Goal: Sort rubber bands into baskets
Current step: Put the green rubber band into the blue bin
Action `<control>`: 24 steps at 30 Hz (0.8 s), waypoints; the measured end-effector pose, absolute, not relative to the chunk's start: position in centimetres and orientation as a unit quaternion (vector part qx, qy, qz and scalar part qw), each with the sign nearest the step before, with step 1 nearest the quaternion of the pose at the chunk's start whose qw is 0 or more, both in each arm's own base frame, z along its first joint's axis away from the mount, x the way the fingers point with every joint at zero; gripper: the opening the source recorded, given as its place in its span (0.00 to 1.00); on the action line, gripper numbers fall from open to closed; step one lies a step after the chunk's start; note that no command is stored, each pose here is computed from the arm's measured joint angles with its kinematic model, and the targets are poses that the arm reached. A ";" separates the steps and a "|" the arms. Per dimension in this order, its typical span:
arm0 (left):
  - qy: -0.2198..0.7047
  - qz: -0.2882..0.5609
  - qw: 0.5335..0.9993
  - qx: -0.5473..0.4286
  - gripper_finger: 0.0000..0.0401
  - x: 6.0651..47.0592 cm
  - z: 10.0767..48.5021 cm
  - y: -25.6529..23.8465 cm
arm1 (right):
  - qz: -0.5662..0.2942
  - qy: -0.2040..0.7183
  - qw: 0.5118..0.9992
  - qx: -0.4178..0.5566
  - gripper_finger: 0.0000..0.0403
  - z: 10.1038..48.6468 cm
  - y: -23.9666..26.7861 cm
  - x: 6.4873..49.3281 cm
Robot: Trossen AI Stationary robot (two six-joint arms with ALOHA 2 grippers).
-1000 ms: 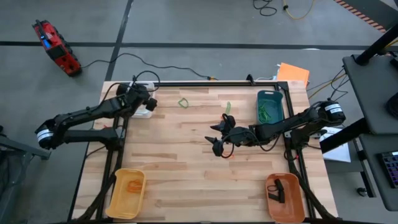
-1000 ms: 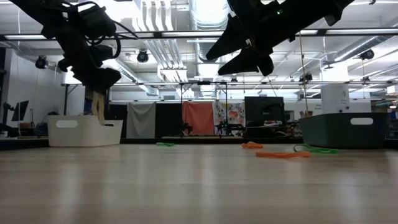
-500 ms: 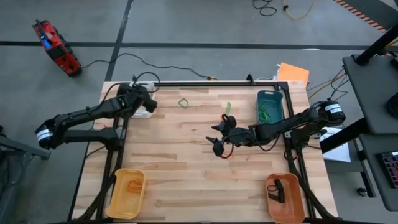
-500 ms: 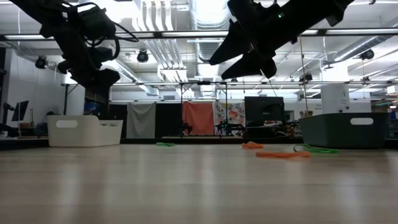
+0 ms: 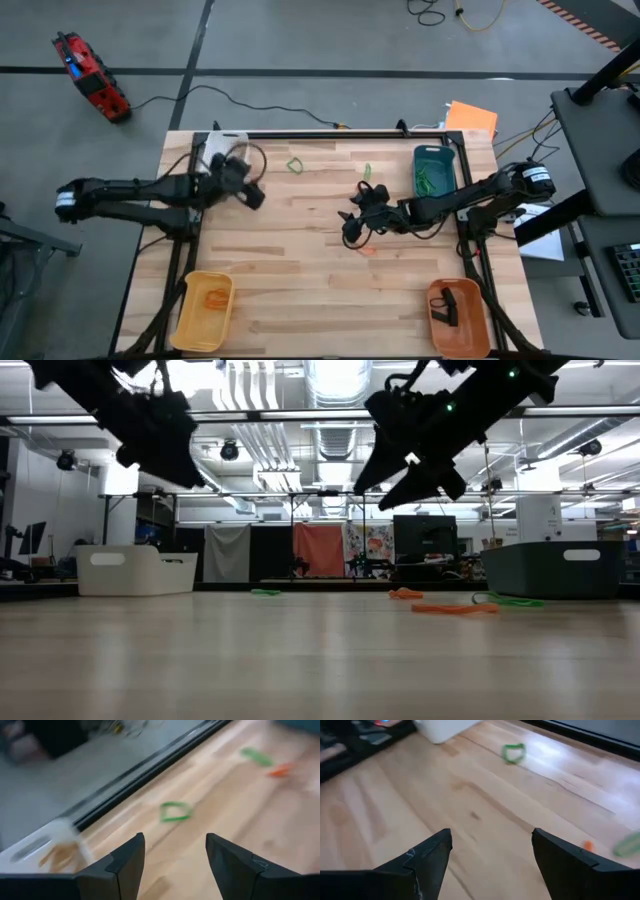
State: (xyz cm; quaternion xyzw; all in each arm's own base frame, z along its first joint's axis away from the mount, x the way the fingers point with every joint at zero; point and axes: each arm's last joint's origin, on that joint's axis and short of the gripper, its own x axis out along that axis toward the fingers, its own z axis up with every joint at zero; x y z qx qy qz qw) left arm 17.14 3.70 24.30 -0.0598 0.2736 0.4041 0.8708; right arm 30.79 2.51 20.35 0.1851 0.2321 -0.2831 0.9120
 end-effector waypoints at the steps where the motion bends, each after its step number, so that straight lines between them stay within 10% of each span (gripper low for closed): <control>1: 0.264 0.391 0.880 -0.053 0.48 17.4 24.4 3.0 | -0.294 0.235 0.907 0.188 0.66 20.2 2.4 30.7; 24: 0.264 0.276 0.924 0.026 0.48 20.6 22.0 -4.7 | -0.391 0.497 0.715 0.299 0.54 16.7 2.2 25.2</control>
